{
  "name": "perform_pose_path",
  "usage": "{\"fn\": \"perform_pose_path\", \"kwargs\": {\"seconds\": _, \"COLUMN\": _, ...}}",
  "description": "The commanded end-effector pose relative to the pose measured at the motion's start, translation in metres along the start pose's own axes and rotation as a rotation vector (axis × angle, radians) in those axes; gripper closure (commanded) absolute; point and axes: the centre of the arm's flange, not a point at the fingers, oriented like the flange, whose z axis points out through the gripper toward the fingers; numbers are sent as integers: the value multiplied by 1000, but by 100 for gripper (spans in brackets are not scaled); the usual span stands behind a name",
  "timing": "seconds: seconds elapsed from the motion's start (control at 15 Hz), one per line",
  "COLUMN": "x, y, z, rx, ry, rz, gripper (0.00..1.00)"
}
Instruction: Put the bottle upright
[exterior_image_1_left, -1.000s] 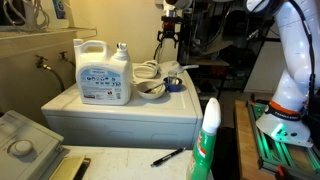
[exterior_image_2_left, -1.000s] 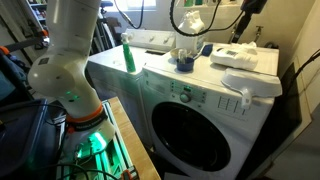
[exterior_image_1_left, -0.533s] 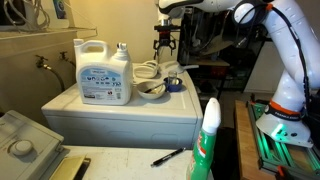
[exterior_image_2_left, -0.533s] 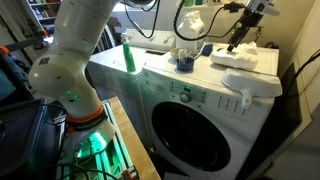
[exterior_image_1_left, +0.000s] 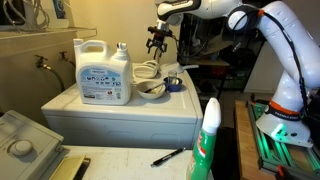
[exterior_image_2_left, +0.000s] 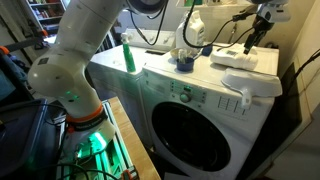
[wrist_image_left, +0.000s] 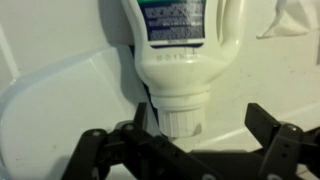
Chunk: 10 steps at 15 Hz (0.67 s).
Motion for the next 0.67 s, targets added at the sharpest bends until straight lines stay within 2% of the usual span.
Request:
{"fn": "perform_pose_path", "kwargs": {"seconds": 0.0, "x": 35, "y": -15, "z": 13, "rx": 9, "ry": 27, "rz": 68, "gripper": 0}}
{"fn": "perform_pose_path", "kwargs": {"seconds": 0.13, "x": 40, "y": -10, "z": 21, "rx": -91, "ry": -8, "rz": 48, "gripper": 0}}
{"fn": "perform_pose_path", "kwargs": {"seconds": 0.2, "x": 41, "y": -9, "z": 23, "rx": -98, "ry": -28, "rz": 44, "gripper": 0}}
{"fn": "perform_pose_path", "kwargs": {"seconds": 0.47, "x": 50, "y": -10, "z": 34, "rx": -40, "ry": -29, "rz": 65, "gripper": 0}}
{"fn": "perform_pose_path", "kwargs": {"seconds": 0.6, "x": 50, "y": -10, "z": 41, "rx": -51, "ry": -32, "rz": 70, "gripper": 0}}
